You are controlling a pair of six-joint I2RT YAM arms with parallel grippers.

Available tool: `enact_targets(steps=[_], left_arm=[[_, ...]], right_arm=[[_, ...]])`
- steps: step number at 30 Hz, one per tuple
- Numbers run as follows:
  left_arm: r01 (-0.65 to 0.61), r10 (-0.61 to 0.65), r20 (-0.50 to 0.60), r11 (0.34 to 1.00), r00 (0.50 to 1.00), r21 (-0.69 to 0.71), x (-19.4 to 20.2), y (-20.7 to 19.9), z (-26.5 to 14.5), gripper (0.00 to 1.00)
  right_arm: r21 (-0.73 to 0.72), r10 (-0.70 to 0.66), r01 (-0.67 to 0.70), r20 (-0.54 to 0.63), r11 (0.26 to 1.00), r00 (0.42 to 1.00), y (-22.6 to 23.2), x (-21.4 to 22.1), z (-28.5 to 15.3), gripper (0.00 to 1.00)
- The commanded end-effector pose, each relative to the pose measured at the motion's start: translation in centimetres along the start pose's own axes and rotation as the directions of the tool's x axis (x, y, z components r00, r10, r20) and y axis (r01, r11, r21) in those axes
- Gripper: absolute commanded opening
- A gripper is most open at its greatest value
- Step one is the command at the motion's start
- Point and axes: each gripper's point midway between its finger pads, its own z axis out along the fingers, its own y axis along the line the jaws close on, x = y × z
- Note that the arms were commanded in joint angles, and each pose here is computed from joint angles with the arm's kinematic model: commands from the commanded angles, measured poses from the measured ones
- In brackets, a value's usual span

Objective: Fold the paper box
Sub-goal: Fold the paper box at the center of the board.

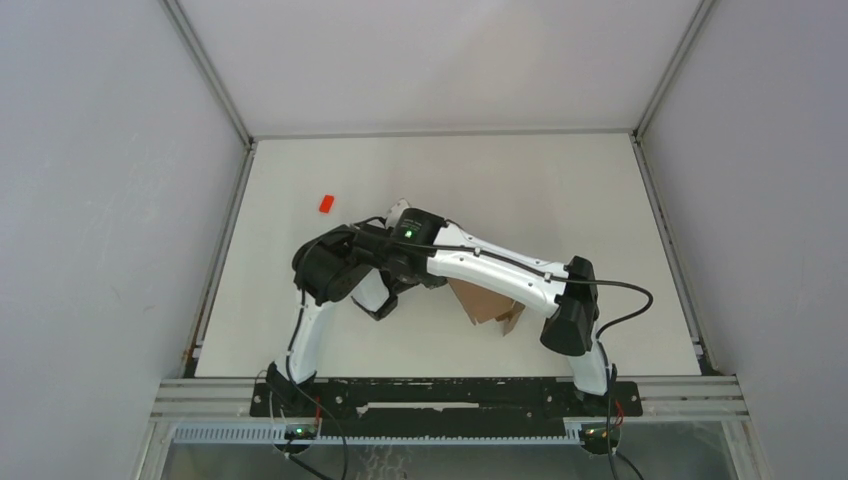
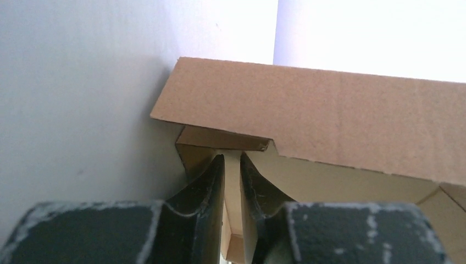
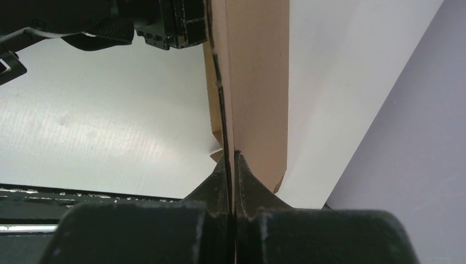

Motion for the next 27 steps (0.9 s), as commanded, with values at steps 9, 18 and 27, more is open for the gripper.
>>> enact_targets(steps=[9,18,27], left_arm=[[-0.045,0.034,-0.076,0.988,0.997,-0.146,0.3,2.7,2.9,0.22],[-0.033,0.022,-0.07,0.989,0.997,-0.148,0.7,3.3,0.8,0.43],[-0.038,0.028,-0.071,0.987,0.997,-0.155,0.7,3.5,0.7,0.26]], right_arm=[[-0.023,0.158,-0.158,0.003,0.987,0.987,-1.0,-1.1,0.5,0.0],[-0.024,0.188,-0.189,-0.015,0.982,0.982,-1.7,-0.1,1.6,0.0],[0.015,0.189,-0.189,-0.004,0.982,0.982,-2.5,0.0,1.4,0.0]])
